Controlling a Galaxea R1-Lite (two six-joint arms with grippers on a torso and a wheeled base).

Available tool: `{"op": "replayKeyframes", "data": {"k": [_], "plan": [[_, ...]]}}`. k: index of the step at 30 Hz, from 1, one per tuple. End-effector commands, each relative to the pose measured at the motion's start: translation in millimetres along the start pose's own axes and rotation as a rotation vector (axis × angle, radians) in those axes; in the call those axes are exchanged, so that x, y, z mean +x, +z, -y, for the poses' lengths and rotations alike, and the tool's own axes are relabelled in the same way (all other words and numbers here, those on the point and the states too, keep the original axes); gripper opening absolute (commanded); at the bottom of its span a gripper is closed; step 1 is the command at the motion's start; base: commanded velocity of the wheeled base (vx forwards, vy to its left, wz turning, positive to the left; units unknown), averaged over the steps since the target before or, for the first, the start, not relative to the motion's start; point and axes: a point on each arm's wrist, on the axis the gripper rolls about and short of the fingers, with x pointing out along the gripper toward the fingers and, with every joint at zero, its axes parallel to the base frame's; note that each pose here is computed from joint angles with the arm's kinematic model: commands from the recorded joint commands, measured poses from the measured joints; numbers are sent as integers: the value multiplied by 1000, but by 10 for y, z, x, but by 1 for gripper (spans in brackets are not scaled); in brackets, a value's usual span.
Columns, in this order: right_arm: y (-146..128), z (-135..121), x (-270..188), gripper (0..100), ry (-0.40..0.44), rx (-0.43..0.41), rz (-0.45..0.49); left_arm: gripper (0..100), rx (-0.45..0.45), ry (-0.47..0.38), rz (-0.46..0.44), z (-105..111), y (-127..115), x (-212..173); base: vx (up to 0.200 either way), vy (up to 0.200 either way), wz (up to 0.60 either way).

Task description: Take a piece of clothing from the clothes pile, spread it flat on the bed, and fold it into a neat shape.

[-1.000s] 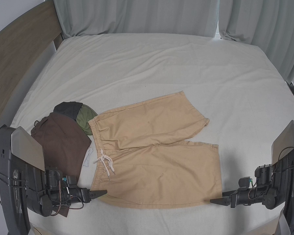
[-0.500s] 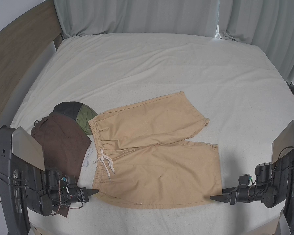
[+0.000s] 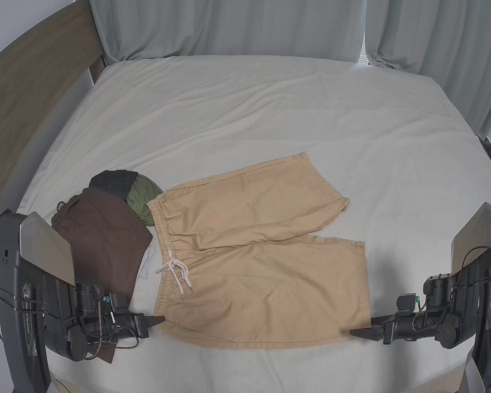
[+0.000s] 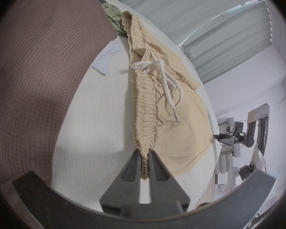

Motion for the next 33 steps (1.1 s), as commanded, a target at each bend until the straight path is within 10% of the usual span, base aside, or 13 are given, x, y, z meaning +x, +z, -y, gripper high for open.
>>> {"op": "replayKeyframes", "data": {"k": [1,33], "plan": [[-17,4,9,0,1,6,-8,0,1,-1,2,-2,4,1,0,0,0],[-177,-45,-189,0,37,-37,-48,0,82,-88,-112,8,-293,-425,0,0,0]]}}
